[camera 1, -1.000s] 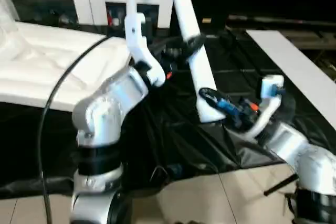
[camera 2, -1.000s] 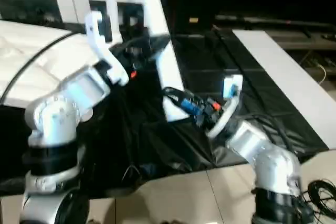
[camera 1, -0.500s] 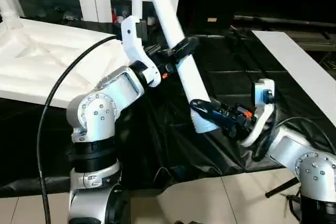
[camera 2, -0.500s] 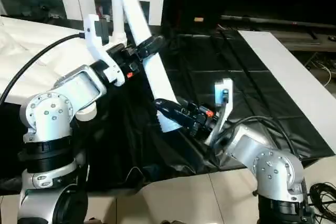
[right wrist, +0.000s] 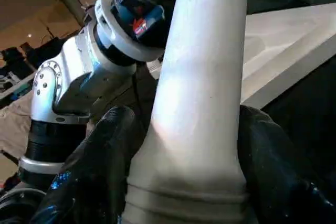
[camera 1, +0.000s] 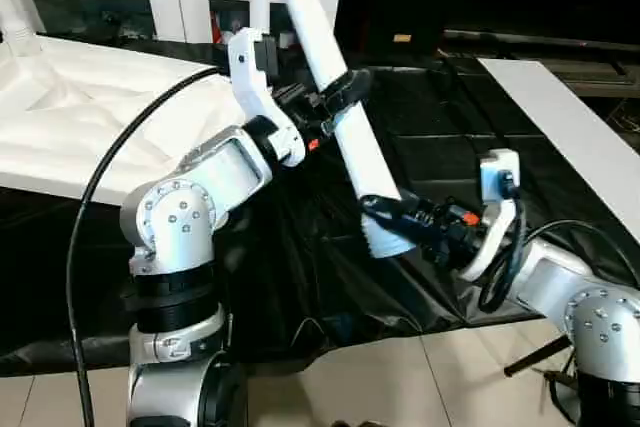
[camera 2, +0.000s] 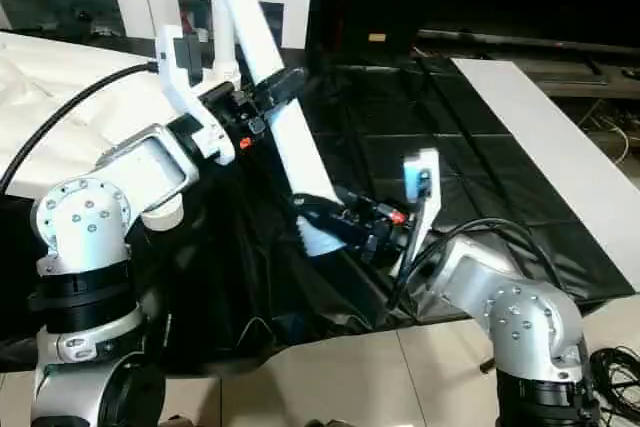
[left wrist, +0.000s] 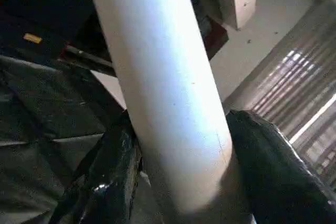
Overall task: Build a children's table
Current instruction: Pick table leg
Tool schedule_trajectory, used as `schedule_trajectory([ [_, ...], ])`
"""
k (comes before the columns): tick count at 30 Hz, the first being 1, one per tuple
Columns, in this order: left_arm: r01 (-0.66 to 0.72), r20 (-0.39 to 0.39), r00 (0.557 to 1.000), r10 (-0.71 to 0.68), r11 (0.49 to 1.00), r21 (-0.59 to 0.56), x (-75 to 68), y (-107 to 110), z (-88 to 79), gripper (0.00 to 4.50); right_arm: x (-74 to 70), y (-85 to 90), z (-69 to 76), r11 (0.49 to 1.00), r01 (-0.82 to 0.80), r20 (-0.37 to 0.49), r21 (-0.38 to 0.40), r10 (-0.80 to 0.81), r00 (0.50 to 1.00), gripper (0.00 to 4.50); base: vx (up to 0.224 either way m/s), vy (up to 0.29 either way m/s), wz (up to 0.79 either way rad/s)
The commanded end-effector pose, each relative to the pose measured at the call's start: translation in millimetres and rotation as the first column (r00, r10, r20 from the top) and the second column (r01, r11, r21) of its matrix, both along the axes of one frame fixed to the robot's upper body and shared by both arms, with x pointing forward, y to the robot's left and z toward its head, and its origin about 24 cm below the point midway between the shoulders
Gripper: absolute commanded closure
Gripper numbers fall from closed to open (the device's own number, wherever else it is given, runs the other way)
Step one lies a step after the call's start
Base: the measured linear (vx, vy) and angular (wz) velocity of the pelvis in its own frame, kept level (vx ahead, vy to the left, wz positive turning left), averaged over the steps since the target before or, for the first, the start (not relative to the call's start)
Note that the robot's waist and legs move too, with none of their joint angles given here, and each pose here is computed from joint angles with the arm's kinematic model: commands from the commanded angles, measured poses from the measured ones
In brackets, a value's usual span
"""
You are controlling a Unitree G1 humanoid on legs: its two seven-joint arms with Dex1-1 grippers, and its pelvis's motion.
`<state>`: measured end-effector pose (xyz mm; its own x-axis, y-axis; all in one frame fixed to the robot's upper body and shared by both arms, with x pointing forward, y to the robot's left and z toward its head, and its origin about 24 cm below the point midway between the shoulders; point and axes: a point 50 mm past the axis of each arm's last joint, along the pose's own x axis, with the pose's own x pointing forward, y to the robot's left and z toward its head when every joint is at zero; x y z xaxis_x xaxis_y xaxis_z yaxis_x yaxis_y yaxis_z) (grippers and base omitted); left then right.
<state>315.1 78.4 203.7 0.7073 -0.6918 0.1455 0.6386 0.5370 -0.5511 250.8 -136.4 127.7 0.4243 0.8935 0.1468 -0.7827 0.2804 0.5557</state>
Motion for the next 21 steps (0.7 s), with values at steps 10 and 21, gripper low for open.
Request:
schedule_trajectory([
  [10, 0.113, 0.008, 0.994, -0.113, 0.993, 0.014, -10.2, -4.7, -1.5, 2.43, 0.8, -4.8, 6.7, 0.998, 0.016, 0.068, -0.068, -0.012, 0.998, 2.29, 0.0, 0.0, 0.0],
  [21, 0.007, 0.02, 1.0, -0.007, 1.0, 0.021, 2.2, 11.9, 1.7, 2.57, 7.4, -6.4, 11.6, 0.995, 0.038, 0.104, -0.091, -0.029, 0.994, 1.68, 0.0, 0.0, 0.0],
])
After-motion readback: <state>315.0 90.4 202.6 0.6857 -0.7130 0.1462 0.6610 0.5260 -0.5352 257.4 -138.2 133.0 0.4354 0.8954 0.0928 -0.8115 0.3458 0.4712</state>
